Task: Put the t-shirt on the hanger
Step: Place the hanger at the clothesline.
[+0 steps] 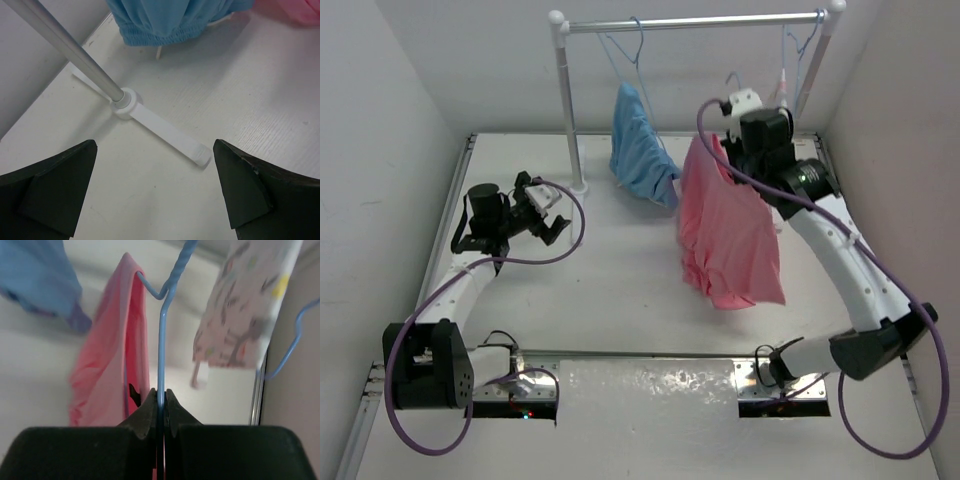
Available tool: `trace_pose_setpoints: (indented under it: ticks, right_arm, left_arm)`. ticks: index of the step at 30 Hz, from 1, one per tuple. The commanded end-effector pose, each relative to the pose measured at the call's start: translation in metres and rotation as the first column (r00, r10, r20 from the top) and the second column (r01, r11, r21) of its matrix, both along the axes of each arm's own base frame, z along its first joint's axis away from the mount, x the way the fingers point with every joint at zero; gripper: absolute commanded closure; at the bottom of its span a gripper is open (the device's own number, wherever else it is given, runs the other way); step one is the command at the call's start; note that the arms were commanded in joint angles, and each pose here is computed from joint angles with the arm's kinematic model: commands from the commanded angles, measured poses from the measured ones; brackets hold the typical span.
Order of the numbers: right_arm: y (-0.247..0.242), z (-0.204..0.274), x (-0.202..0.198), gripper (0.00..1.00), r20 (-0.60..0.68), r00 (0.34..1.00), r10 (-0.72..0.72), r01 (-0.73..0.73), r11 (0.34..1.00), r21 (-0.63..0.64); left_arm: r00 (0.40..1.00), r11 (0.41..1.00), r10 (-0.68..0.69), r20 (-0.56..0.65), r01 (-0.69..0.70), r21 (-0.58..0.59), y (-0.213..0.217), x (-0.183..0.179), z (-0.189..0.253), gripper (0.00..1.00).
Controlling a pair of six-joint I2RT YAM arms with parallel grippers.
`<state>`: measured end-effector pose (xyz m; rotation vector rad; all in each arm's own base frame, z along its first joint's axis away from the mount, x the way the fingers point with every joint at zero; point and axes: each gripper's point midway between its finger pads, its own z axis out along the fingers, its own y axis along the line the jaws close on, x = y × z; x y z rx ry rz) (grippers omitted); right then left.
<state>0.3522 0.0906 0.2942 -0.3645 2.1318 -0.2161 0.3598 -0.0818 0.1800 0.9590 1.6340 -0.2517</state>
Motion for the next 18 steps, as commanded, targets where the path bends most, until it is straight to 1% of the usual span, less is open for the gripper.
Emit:
trace_pose_setpoints:
  ticks: [1, 2, 3, 4, 5, 6, 7, 8, 9, 11, 15, 18]
  right_arm:
    - [0.011, 0.087, 0.048, 1.0, 0.262, 0.965, -0.025, 0.006, 0.997, 0.073]
    - [0.009, 0.116, 0.055, 1.0, 0.32, 0.946, -0.047, 0.017, 0.995, 0.097]
    - [0.013, 0.112, 0.07, 1.0, 0.31, 0.949, -0.053, 0.026, 0.995, 0.092]
    - [0.012, 0.119, 0.077, 1.0, 0.324, 0.944, -0.06, 0.033, 0.996, 0.089]
    - [0.009, 0.147, 0.081, 1.0, 0.38, 0.923, -0.062, 0.031, 0.996, 0.087]
    - [0.011, 0.145, 0.093, 1.0, 0.377, 0.924, -0.065, 0.036, 0.996, 0.083]
    - [0.013, 0.153, 0.098, 1.0, 0.395, 0.917, -0.061, 0.028, 0.996, 0.089]
    - [0.012, 0.173, 0.1, 1.0, 0.437, 0.897, -0.067, 0.024, 0.994, 0.105]
    - [0.009, 0.176, 0.11, 1.0, 0.453, 0.888, -0.08, 0.033, 0.993, 0.11]
    - [0.005, 0.187, 0.116, 1.0, 0.487, 0.868, -0.092, 0.036, 0.992, 0.124]
    - [-0.004, 0.19, 0.134, 1.0, 0.522, 0.845, -0.111, 0.054, 0.991, 0.123]
    - [-0.008, 0.177, 0.149, 1.0, 0.518, 0.852, -0.083, 0.045, 0.995, 0.085]
  left_arm:
    - [0.998, 1.0, 0.004, 0.065, -0.003, -0.003, -0.001, -0.001, 0.015, 0.0]
    - [0.998, 1.0, 0.002, 0.069, -0.002, -0.004, -0.001, -0.002, 0.017, 0.0]
    - [0.997, 1.0, -0.001, 0.072, 0.001, -0.005, -0.002, -0.003, 0.018, 0.0]
    - [0.997, 1.0, -0.003, 0.074, 0.003, -0.003, -0.002, -0.003, 0.018, 0.0]
    - [0.997, 1.0, -0.004, 0.077, 0.004, -0.002, -0.002, -0.003, 0.018, 0.0]
    - [0.997, 1.0, -0.003, 0.076, 0.003, 0.0, -0.001, -0.003, 0.018, 0.0]
    - [0.997, 1.0, -0.009, 0.077, 0.008, 0.006, -0.002, -0.003, 0.017, 0.0]
    - [0.997, 1.0, -0.006, 0.079, 0.005, 0.01, -0.001, -0.003, 0.017, 0.0]
    - [0.997, 1.0, -0.003, 0.078, 0.002, 0.012, -0.001, -0.002, 0.016, 0.0]
    - [0.997, 1.0, 0.001, 0.074, -0.002, 0.013, 0.0, -0.001, 0.015, 0.0]
    - [0.998, 1.0, -0.002, 0.07, 0.001, 0.013, 0.0, -0.002, 0.014, 0.0]
    - [0.998, 1.0, -0.011, 0.068, 0.01, 0.015, -0.001, 0.0, 0.01, 0.0]
